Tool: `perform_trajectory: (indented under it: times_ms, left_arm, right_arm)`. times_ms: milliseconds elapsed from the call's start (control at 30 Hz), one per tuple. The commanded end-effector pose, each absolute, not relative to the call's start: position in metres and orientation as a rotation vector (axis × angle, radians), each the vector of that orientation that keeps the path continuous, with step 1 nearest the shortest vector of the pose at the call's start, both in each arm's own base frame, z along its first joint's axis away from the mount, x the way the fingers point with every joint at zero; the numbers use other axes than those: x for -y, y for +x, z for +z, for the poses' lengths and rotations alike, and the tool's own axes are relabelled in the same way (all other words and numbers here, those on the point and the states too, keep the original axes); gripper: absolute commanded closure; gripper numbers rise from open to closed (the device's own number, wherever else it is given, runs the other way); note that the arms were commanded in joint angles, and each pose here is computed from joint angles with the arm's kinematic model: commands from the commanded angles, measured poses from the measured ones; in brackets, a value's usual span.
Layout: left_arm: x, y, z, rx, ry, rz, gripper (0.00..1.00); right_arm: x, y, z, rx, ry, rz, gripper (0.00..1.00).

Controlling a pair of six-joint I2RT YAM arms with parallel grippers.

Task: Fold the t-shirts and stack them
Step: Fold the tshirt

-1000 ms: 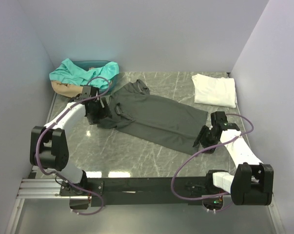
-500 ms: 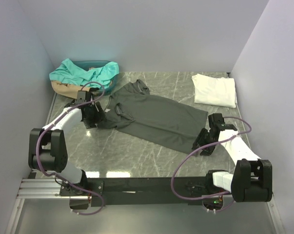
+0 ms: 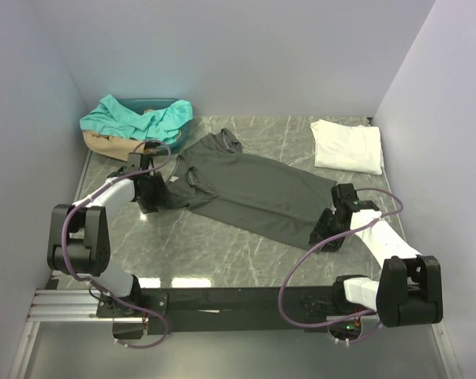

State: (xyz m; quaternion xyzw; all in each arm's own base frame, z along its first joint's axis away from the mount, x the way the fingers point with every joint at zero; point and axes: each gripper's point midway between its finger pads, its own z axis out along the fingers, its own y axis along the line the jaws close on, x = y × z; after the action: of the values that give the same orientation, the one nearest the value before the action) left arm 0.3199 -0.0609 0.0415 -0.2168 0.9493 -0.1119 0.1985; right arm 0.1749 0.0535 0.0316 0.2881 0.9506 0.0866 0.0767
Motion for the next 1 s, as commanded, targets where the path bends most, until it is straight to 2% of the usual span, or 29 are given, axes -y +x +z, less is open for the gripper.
perform_trajectory:
  times_ms: [0,133,233,367,433,467,500,633,967]
  left_arm:
    - [0.058,0.330,0.040,-2.618,-0.625,-0.311,0.40]
    - [0.058,0.333,0.035,-2.624,-0.632,-0.306,0.52]
    - [0.058,0.334,0.030,-2.626,-0.632,-0.307,0.54]
    - [0.058,0.336,0.025,-2.632,-0.626,-0.304,0.55]
    - [0.056,0.337,0.023,-2.628,-0.626,-0.288,0.65]
    - [0.056,0.339,0.022,-2.625,-0.622,-0.284,0.69]
    - [0.055,0.341,0.021,-2.620,-0.620,-0.281,0.78]
    - [0.054,0.344,0.015,-2.635,-0.608,-0.269,0.99]
    - [0.028,0.346,0.050,-2.598,-0.552,-0.077,0.99]
  right_arm:
    - [-0.053,0.178,0.028,-2.839,0.863,0.226,0.47]
    - [-0.057,0.175,0.024,-2.859,0.849,0.218,0.50]
    - [-0.058,0.174,0.022,-2.869,0.844,0.208,0.55]
    - [-0.058,0.173,0.020,-2.883,0.838,0.192,0.67]
    - [-0.058,0.174,0.019,-2.885,0.832,0.187,0.73]
    - [-0.057,0.173,0.019,-2.890,0.831,0.185,0.81]
    - [-0.058,0.172,0.018,-2.896,0.823,0.182,0.84]
    - [-0.058,0.172,0.019,-2.908,0.815,0.179,0.99]
    - [-0.056,0.171,0.036,-2.923,0.748,0.107,1.00]
